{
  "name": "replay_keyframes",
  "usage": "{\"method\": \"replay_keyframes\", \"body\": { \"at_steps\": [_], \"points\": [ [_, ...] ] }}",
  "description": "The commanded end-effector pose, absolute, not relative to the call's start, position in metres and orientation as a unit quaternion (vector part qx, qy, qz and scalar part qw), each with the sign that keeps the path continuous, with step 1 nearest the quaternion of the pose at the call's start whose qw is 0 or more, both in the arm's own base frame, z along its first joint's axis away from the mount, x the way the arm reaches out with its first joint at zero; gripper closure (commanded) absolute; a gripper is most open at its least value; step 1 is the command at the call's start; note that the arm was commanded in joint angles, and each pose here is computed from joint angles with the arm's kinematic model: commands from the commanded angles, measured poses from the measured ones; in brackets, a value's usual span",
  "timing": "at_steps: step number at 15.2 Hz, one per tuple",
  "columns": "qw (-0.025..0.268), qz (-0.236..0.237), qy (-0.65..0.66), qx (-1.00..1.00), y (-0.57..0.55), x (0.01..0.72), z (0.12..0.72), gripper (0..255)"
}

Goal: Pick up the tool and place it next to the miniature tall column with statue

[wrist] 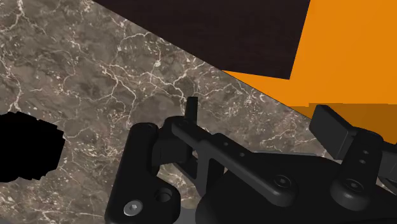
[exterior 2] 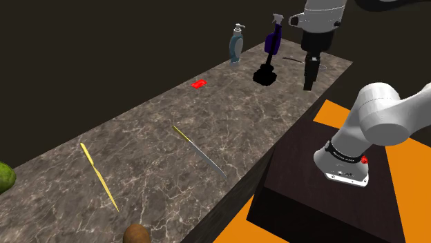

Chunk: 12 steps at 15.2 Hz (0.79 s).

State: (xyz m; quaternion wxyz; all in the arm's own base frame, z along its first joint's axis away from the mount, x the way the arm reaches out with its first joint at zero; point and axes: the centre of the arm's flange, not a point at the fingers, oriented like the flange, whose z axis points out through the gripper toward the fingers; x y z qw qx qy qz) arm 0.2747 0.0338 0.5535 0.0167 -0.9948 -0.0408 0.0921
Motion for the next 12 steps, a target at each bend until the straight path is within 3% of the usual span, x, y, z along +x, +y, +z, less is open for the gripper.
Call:
{"method": "replay_keyframes", "body": {
  "at_steps": [1, 12],
  "points": [
    [0.017, 0.092, -0.041, -0.995, 0.034, 0.275, 0.553, 0],
    [0.017, 0.081, 0.03, -0.996, 0.135, 0.351, 0.491, 0]
  ]
}}
